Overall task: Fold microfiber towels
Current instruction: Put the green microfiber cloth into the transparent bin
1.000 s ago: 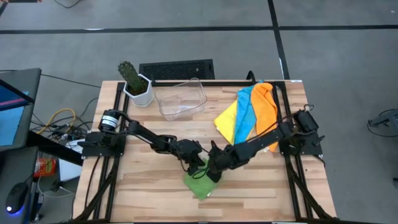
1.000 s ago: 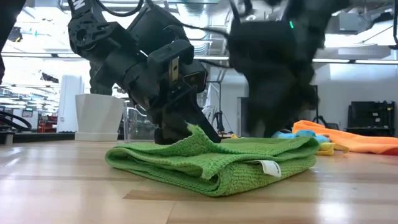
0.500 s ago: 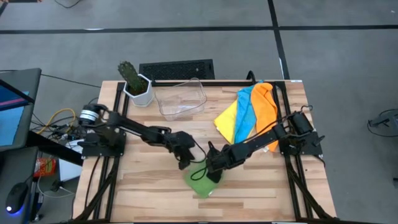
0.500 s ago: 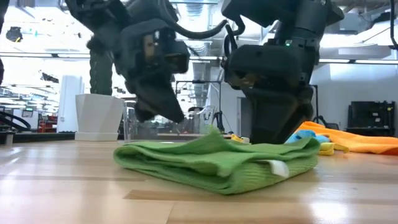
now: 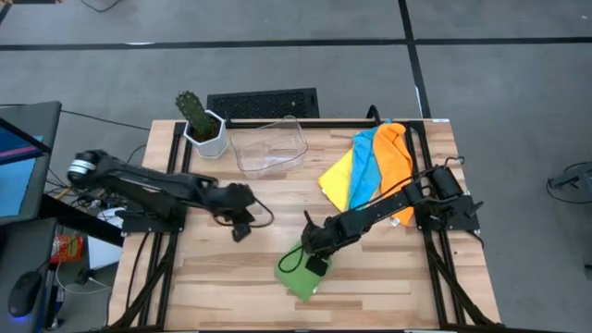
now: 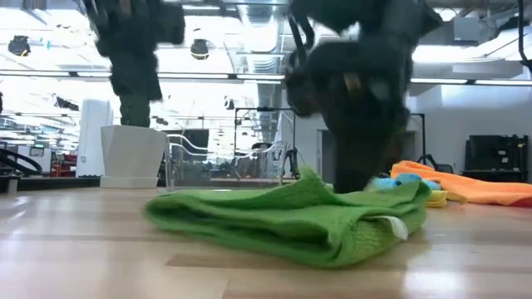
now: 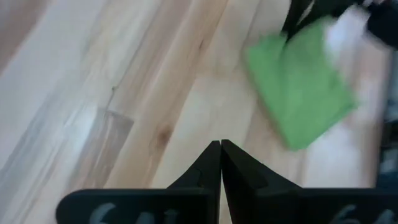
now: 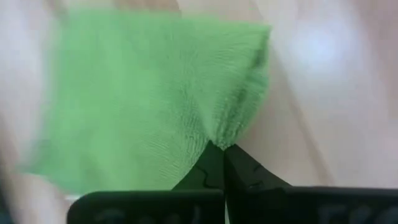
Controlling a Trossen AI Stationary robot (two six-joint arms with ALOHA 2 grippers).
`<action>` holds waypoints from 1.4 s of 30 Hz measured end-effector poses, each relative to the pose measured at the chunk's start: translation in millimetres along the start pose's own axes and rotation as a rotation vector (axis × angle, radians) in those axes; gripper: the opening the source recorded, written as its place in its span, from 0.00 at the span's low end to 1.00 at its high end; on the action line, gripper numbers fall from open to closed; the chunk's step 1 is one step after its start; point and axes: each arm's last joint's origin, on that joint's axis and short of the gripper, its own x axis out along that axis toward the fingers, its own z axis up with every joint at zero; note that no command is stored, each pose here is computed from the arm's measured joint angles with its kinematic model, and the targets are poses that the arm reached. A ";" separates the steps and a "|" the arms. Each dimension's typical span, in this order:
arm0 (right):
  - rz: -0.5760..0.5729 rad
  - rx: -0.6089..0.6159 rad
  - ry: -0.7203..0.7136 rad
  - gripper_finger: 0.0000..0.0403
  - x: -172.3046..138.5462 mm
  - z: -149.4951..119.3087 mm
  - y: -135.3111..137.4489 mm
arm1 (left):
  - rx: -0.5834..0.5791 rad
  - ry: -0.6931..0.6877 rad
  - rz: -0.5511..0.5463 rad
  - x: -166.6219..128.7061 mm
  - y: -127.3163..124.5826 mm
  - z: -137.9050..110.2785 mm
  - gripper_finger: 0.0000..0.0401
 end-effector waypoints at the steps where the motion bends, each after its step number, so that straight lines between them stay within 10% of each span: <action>1: 0.018 -0.011 -0.027 0.03 -9.5 7.0 -0.1 | -0.016 -0.034 -0.015 -10.5 -1.1 -0.9 0.01; 16: 0.059 0.013 -0.434 0.03 -108.3 138.7 -61.1 | -0.159 -0.324 -0.047 -107.0 17.8 -31.5 0.01; 28: 0.040 0.074 -0.656 0.03 -173.1 187.6 -121.5 | -0.193 -0.408 0.043 -124.6 32.6 -43.3 0.01; 42: 0.045 0.119 -0.698 0.03 -146.9 211.3 -158.8 | -0.178 -0.390 0.101 -123.8 36.4 -46.7 0.01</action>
